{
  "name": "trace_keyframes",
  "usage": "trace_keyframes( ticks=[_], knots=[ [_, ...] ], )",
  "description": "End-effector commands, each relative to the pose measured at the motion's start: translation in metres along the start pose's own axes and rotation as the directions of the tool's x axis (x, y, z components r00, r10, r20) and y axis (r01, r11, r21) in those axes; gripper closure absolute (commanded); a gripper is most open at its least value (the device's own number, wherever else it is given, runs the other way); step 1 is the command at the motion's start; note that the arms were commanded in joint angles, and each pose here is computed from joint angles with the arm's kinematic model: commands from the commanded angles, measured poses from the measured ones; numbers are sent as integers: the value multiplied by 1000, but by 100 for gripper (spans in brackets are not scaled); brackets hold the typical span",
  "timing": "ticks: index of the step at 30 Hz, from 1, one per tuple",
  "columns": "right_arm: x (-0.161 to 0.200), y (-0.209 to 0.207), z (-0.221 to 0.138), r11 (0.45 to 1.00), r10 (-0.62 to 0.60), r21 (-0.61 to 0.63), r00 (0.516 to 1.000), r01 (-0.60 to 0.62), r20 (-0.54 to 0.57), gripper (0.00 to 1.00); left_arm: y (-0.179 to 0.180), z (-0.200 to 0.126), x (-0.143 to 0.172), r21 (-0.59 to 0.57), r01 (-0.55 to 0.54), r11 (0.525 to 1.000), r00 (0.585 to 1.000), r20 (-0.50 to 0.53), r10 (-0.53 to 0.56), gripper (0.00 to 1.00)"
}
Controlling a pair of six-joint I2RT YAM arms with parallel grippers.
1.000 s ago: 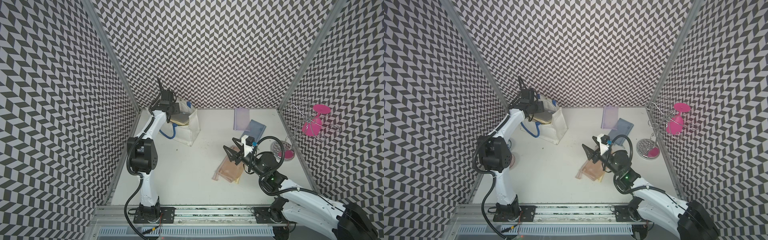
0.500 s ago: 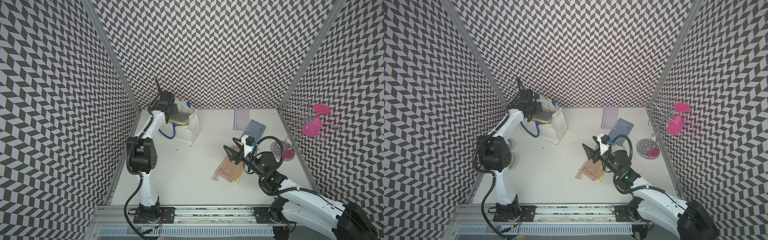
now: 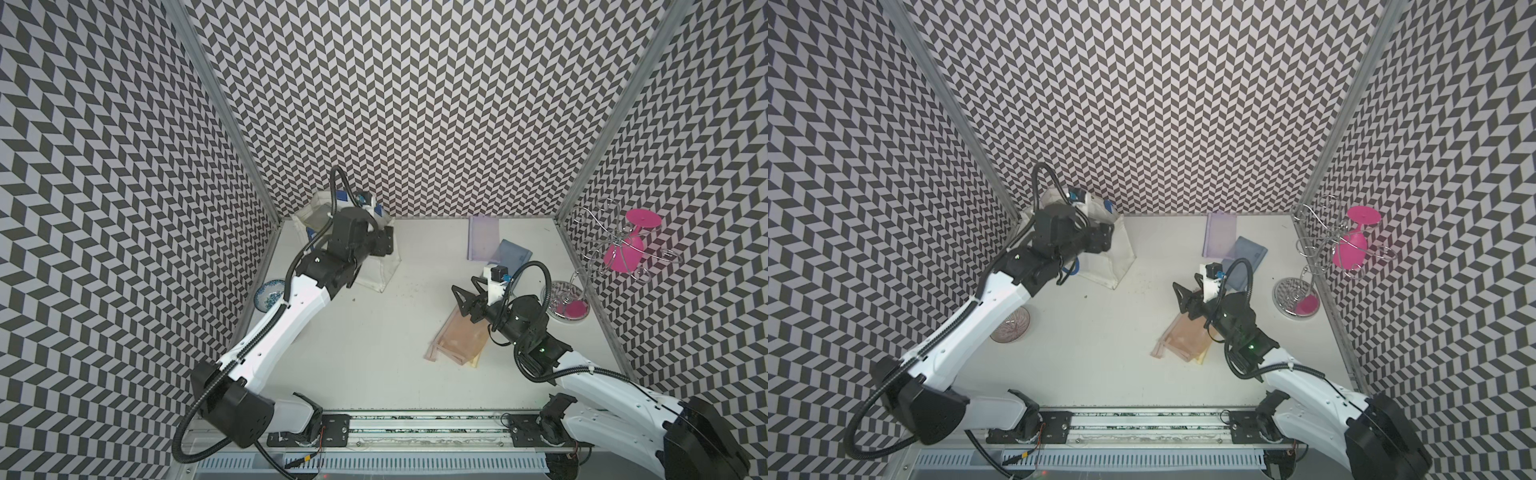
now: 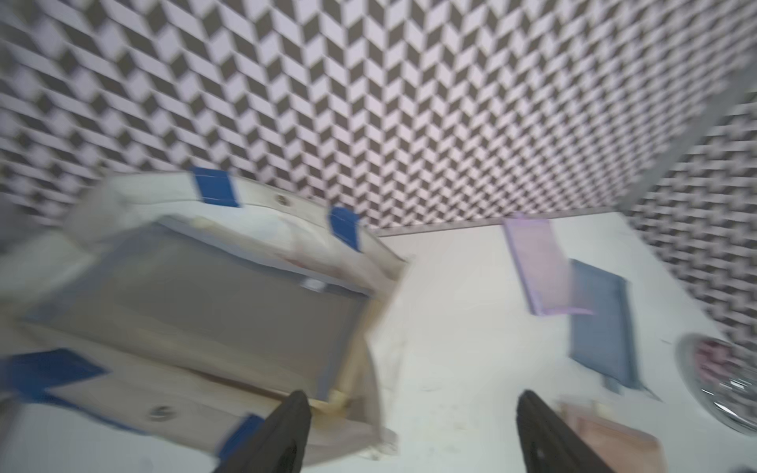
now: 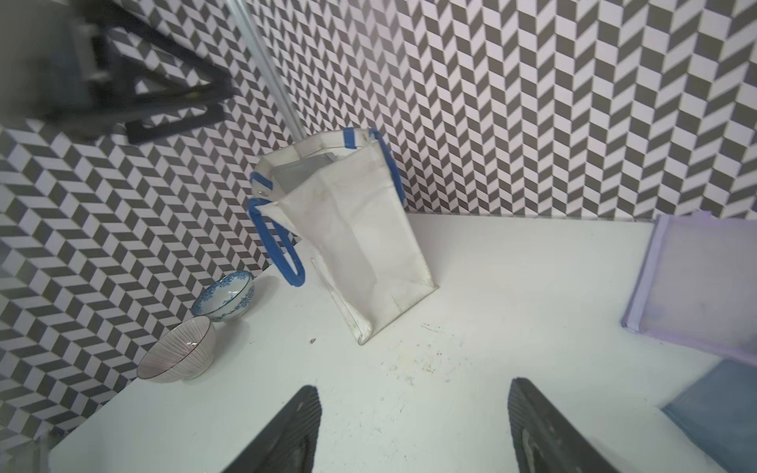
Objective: Put the pencil pouch into the canvas bag
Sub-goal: Pick up the pencil pouch.
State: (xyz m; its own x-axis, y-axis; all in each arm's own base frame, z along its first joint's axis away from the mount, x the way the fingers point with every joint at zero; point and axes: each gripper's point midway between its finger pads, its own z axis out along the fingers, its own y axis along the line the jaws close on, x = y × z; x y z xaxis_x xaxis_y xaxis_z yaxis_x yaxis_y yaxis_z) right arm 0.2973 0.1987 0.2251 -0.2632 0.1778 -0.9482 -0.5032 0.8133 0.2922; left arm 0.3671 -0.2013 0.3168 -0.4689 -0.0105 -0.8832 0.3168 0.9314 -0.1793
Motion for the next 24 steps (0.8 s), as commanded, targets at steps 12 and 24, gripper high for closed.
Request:
trace_keyframes(
  ticks=[12, 24],
  knots=[
    [75, -38, -27, 954, 296, 6, 933, -301, -205, 29, -126, 51, 210, 410, 227, 884, 916, -398, -51, 15],
    [111, -71, -38, 894, 443, 63, 858, -443, -259, 34, -152, 84, 272, 422, 271, 865, 865, -501, -26, 17]
  ],
)
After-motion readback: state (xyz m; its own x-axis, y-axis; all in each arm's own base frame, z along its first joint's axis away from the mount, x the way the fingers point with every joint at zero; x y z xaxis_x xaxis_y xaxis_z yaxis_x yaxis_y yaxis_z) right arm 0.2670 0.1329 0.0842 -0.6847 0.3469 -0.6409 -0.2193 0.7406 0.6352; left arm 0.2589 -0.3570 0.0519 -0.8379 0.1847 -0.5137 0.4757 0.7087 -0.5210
